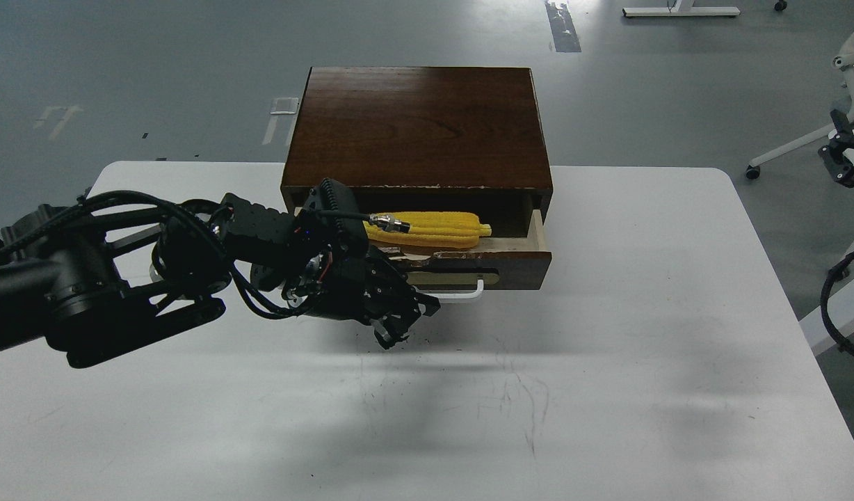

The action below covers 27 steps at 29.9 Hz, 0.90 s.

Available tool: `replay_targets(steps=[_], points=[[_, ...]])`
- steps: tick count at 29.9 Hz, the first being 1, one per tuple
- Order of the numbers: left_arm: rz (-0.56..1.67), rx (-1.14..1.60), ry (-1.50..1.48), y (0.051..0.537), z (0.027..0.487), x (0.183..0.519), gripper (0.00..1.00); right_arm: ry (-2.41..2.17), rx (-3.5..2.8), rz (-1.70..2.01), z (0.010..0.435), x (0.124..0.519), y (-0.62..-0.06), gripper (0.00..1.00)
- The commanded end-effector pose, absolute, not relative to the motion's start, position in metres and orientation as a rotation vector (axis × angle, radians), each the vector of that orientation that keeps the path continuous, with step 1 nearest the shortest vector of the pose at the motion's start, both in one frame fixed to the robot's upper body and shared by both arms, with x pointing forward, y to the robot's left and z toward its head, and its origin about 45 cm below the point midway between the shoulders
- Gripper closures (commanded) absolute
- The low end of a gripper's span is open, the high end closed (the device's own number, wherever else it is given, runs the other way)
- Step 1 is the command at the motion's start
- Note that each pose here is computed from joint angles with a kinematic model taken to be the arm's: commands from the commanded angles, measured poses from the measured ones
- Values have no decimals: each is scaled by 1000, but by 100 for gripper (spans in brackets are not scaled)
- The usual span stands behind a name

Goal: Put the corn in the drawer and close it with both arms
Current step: 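Push the drawer front with the left gripper away from the robot until shut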

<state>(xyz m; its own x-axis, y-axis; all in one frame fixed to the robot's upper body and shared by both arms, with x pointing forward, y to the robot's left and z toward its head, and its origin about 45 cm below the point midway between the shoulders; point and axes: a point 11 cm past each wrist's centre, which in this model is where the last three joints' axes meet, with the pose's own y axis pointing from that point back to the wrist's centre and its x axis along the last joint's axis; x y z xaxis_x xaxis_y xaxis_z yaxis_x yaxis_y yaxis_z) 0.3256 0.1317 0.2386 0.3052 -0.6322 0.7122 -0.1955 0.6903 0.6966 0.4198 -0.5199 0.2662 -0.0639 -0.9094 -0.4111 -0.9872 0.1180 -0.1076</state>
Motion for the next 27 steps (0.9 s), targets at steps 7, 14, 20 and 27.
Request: replay_targets(steps=[7,14,20,27], points=[[-312,837,-1244,139,236,336,100,2026,-1840,283,266,420,-520,0],[-293,865,-1249,143,240,347,100,2033,-1837,279,267,419,-522,0],[-279,885,-1235,148,236,353,100,2034,-1837,277,267,419,-523,0],[-250,925,-1220,153,234,367,100,2039,-1834,271,269,418,-525,0]])
